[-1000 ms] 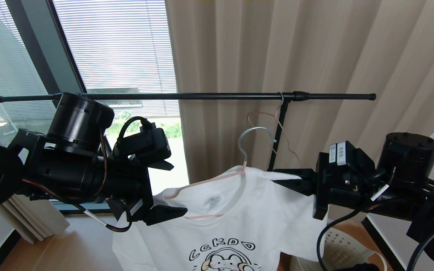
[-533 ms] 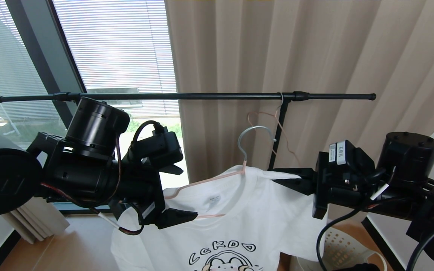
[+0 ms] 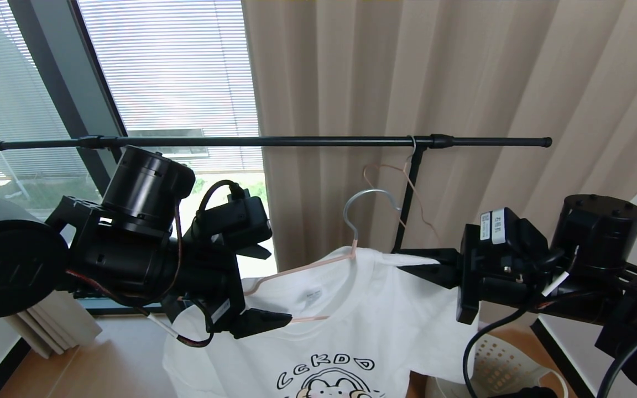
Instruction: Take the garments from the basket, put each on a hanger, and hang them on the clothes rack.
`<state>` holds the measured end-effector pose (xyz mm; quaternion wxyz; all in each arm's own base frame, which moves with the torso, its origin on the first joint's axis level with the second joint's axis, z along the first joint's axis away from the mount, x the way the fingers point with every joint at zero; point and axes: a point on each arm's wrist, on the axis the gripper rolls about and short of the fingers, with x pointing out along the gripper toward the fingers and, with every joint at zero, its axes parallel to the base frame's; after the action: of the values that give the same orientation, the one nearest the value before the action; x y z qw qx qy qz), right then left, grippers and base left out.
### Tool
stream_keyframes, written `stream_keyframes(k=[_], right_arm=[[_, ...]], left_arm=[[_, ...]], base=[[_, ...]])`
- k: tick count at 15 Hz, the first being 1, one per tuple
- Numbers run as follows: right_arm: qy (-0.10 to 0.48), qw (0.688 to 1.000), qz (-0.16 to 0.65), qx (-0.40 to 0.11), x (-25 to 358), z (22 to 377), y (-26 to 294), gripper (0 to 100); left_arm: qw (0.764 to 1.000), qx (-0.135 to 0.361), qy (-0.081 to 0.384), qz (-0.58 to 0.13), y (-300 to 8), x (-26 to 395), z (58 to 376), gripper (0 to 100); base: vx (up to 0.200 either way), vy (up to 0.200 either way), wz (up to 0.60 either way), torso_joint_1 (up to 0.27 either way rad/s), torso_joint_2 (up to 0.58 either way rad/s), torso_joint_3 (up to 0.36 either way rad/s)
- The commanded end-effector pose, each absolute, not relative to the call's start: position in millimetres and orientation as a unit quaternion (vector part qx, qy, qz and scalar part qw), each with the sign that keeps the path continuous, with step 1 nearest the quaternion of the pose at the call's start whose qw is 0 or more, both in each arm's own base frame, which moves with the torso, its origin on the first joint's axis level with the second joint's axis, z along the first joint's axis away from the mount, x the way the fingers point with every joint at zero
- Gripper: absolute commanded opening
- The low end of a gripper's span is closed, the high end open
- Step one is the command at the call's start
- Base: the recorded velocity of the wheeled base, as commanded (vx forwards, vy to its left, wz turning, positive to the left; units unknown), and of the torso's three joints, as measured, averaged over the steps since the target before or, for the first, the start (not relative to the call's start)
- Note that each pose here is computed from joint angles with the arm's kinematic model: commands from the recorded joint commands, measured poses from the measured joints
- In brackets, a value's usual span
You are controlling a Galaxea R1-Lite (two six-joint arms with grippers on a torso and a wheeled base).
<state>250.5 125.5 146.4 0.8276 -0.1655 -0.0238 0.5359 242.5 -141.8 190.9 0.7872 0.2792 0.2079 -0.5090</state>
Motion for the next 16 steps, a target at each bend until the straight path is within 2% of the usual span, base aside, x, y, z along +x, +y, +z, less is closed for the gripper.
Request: stream_keyframes(k=[1,2,3,7,16], right_arm=[[-0.026,0.827,0.536,-0.166,250.2,147.3,125.5,0],[-0.026,0.827,0.536,-0.166,250.2,147.3,125.5,0],[-0.026,0.827,0.537,-0.166,250.1,147.3,125.5,0],[-0.026,0.827,0.537,-0.166,250.5,147.2,125.7,0],[-0.023,0.831,0.532,-0.163,252.7,147.9,125.5,0]], left_arm=[[0.786,0.279,0.212,-0.51,-142.4,242.9,188.4,100],[0.785,0.279,0.212,-0.51,-142.3,242.8,188.3,100],[0.784,0.279,0.213,-0.511,-142.2,242.5,187.5,0],[0.779,0.268,0.207,-0.528,-141.3,240.7,188.4,0],[0.785,0.267,0.194,-0.524,-135.3,233.9,196.3,0]], base=[[0.0,0.0,0.0,0.0,0.0,0.0],[0.0,0.0,0.0,0.0,0.0,0.0],[0.0,0.0,0.0,0.0,0.0,0.0],[0.0,0.0,0.0,0.0,0.0,0.0],[0.0,0.0,0.0,0.0,0.0,0.0]])
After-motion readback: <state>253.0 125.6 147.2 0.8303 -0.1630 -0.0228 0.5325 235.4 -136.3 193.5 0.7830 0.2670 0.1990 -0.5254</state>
